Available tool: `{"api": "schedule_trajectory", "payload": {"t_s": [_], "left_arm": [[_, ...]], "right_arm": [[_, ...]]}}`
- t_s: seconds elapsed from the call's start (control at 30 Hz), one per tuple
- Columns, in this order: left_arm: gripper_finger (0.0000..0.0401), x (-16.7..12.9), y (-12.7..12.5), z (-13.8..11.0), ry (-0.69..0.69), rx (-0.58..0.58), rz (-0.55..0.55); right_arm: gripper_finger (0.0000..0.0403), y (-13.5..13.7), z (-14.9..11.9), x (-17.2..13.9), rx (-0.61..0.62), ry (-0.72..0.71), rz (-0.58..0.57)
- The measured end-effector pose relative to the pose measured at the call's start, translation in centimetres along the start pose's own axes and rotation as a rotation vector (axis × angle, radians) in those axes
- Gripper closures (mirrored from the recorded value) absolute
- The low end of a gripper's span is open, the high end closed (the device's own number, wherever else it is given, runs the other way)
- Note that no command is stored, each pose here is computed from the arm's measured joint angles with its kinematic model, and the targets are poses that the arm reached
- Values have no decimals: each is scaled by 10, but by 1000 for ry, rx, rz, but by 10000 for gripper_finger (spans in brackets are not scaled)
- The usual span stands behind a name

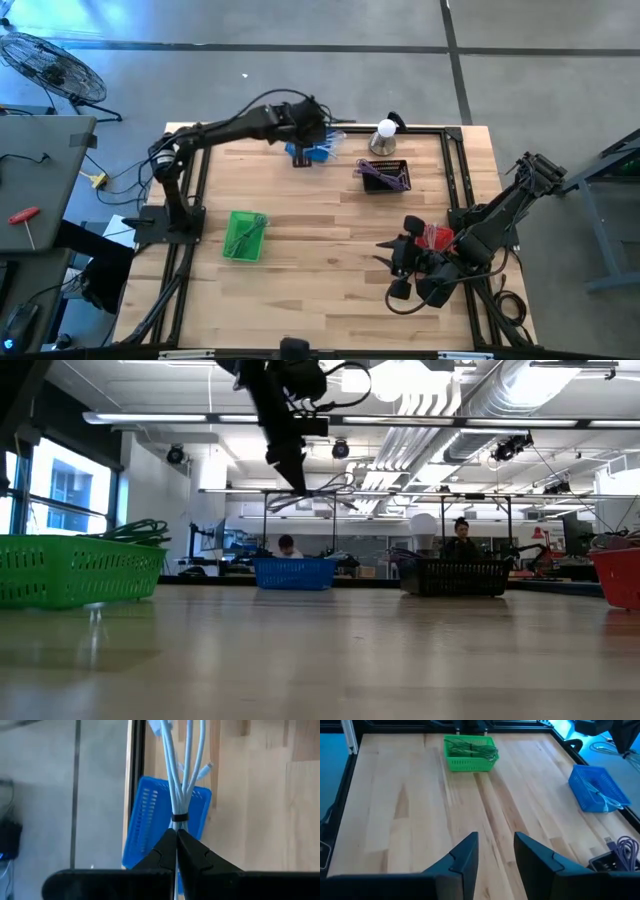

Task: Pick & Place USB Port
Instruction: Put the light blue charger cable into the blue bin

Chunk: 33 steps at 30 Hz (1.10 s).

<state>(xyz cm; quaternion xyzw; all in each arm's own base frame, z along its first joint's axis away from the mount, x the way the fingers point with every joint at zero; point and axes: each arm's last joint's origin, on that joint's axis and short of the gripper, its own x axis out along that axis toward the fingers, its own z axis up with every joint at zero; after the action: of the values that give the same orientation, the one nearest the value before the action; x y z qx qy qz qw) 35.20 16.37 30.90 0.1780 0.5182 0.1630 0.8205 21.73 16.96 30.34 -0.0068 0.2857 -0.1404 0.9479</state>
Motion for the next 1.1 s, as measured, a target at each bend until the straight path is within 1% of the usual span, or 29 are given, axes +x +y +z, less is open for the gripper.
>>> {"api": "schedule_trajectory", "payload": {"t_s": [0.13, 0.3, 0.37, 0.43, 0.53, 0.67, 0.77, 0.97, 1.1], "left_arm": [[401, 5, 16, -9, -29, 22, -49], [401, 15, 29, -20, -42, 42, -106], [401, 24, 30, -19, -54, 60, -114], [401, 35, 32, -24, -30, 72, -132], [401, 51, 32, -24, -31, 84, -146], [401, 74, 31, -27, -11, 107, -157], [401, 82, 33, -29, -9, 117, -163], [401, 100, 40, -42, 9, 71, -210], [401, 106, 45, -47, 10, 31, -223]], "right_arm": [[286, 0, 0, 0, 6, -9, -12], [286, -1, 1, 0, 47, -23, -28], [286, -1, 1, 0, 68, -24, -28], [286, -1, 1, 0, 91, -24, -27], [286, -1, 1, 0, 119, -25, -26], [286, -1, 1, 0, 133, -24, -24], [286, -1, 1, 0, 135, -26, -25], [286, -1, 0, 1, 137, -27, -25], [286, 0, -8, 6, 139, -35, -32]]}}
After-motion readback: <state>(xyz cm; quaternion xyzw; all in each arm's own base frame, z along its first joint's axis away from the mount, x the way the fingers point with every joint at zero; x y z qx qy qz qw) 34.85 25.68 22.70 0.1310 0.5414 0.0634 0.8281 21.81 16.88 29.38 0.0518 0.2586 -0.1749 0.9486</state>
